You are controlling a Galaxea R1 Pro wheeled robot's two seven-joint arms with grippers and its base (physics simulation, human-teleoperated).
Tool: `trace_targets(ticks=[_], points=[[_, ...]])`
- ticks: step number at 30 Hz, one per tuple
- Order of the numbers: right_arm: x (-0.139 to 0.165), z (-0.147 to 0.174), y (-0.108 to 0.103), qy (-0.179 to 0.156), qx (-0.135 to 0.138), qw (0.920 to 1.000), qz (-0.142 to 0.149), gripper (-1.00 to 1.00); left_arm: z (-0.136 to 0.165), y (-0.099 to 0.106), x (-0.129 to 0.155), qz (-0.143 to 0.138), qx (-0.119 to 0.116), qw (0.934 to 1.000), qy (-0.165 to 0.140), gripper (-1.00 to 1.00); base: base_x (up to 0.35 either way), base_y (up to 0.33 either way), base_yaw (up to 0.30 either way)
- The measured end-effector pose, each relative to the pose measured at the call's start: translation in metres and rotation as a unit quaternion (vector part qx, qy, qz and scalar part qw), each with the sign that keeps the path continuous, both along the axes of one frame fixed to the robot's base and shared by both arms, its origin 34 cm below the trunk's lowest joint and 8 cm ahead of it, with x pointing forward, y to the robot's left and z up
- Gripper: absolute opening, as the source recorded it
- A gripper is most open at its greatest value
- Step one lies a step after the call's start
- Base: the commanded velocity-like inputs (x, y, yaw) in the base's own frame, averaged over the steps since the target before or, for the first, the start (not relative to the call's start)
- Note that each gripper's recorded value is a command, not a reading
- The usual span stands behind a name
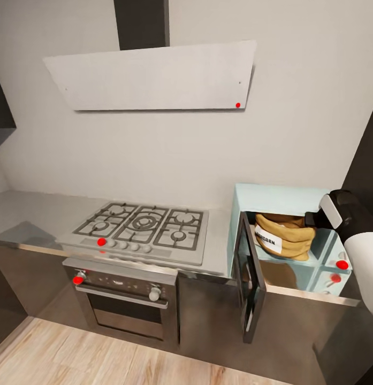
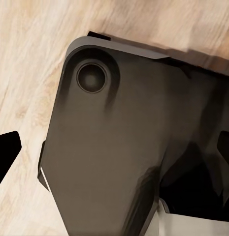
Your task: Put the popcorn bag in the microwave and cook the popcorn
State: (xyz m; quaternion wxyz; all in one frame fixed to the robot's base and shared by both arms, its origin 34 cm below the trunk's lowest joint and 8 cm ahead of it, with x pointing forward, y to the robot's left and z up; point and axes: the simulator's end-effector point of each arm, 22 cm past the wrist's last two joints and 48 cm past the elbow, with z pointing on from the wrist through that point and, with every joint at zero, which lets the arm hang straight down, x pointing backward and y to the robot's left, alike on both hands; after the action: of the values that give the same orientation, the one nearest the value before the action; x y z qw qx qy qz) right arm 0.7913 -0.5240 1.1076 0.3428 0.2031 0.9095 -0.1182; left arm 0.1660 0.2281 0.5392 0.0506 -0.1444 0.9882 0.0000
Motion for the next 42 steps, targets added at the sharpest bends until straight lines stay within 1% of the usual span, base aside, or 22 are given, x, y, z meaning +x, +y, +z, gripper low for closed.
trace_targets(ticks=[8, 9, 13, 15, 18, 21, 23, 34, 42], points=[[0.0, 0.0, 0.0, 0.0, 0.0, 1.0, 0.0, -1.0, 0.0, 0.0, 0.0, 0.001, 0.0, 1.0, 0.0, 1.0, 0.0, 0.0, 0.0], [0.0, 0.0, 0.0, 0.0, 0.0, 1.0, 0.001, 1.0, 0.0, 0.0, 0.0, 0.001, 0.0, 1.0, 0.0, 1.0, 0.0, 0.0, 0.0], [0.001, 0.0, 0.002, -0.001, 0.003, 1.0, 0.002, 1.0, 0.0, 0.0, 0.0, 0.001, 0.0, 1.0, 0.0, 1.0, 0.0, 0.0, 0.0], [0.003, 0.005, 0.004, -0.008, 0.004, 1.0, 0.004, 1.0, 0.0, 0.0, 0.0, 0.001, 0.0, 1.0, 0.0, 1.0, 0.0, 0.0, 0.0], [0.008, 0.023, 0.005, -0.03, -0.003, 0.9995, 0.009, 1.0, 0.0, 0.0, 0.0, 0.0, 0.0, 1.0, -0.001, 1.0, 0.0, 0.0, 0.0], [0.011, 0.029, 0.007, -0.038, -0.003, 0.9992, 0.011, 1.0, 0.0, -0.001, 0.0, 0.0, 0.0, 1.0, 0.0, 1.0, -0.122, 0.0, 0.0], [0.013, 0.045, 0.006, -0.055, -0.013, 0.9983, 0.013, 1.0, 0.0, -0.002, 0.0, 0.001, 0.0, 1.0, 0.0, 1.0, -0.292, 0.0, 0.0], [0.014, 0.046, 0.006, -0.057, -0.015, 0.9982, 0.013, 1.0, 0.0, -0.001, 0.0, 0.001, 0.001, 1.0, 0.001, 1.0, -0.334, 0.0, 0.0], [0.014, 0.039, 0.013, -0.052, -0.012, 0.9984, 0.018, 1.0, 0.0, -0.001, 0.0, -0.005, -0.001, 1.0, -0.001, 1.0, -0.056, 0.0, 0.0]])
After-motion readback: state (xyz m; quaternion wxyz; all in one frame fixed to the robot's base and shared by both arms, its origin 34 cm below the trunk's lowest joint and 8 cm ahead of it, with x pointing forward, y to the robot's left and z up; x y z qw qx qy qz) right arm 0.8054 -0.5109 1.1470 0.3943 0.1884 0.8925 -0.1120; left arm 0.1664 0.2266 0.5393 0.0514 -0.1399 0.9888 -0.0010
